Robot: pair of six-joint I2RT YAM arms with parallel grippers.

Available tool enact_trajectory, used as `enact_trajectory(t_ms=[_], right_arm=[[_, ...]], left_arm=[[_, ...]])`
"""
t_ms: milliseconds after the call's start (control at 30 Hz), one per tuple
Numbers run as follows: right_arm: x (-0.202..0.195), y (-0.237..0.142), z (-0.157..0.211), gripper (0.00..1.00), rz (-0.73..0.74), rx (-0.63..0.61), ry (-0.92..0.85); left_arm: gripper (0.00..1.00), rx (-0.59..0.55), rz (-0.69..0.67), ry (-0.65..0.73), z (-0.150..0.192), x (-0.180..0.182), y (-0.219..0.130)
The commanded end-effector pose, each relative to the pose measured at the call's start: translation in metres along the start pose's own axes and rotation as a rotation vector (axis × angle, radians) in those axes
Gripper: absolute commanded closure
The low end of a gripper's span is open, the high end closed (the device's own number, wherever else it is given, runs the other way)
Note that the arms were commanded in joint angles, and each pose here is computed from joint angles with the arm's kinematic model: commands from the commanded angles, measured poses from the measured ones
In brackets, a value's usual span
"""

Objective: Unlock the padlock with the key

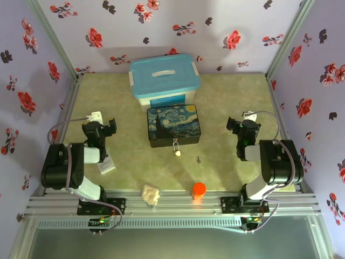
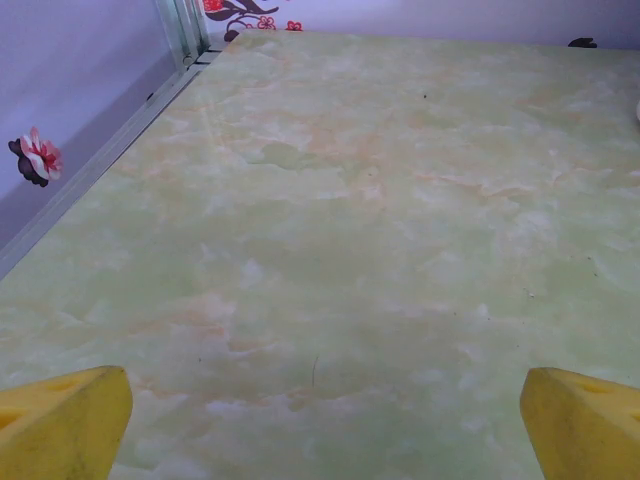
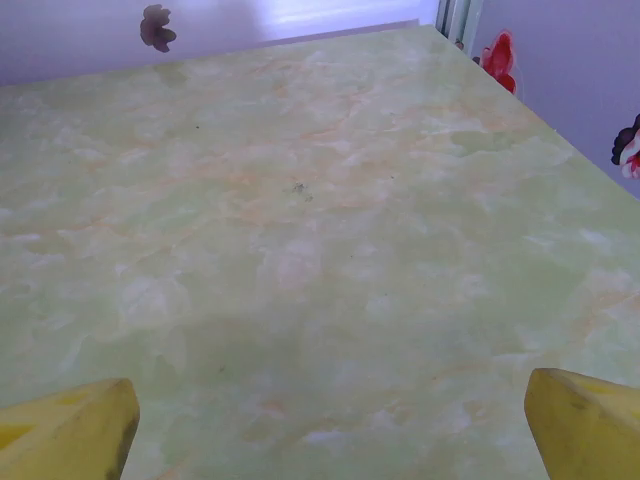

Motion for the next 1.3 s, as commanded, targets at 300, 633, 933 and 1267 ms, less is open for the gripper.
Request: enact_trajectory(t_ms=[300, 633, 933, 1267], right_arm=[[0.001, 0.001, -0.008, 0.01, -0.008, -0.020, 0.017], [0.001, 0.001, -0.009, 0.01, -0.008, -0.023, 0.017], [0.003, 0.001, -0.009, 0.01, -0.023, -0.022, 0.014], [0.003, -0.019, -0.045, 0.01, 0.004, 0.010, 0.037]], left_arm=[[0.00, -0.033, -0.012, 0.019, -0.010, 0.000, 0.002], [0.00, -0.034, -0.013, 0.019, -0.010, 0.000, 0.002], [0.00, -0.036, -0.013, 0.019, -0.010, 0.000, 0.002], [0.00, -0.063, -0.065, -0.012, -0.051, 0.011, -0.032]])
Point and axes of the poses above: each hand's point on the last joint's axis, 136 mm out from that joint toward the fingers, its own y axis out along the fingers, its own x axis along the line the jaws close on, z = x × y, the point moved 2 cm from there along -y, back along the fingers, and after that the axes turned 4 degrees about y, right-handed, at the moved point
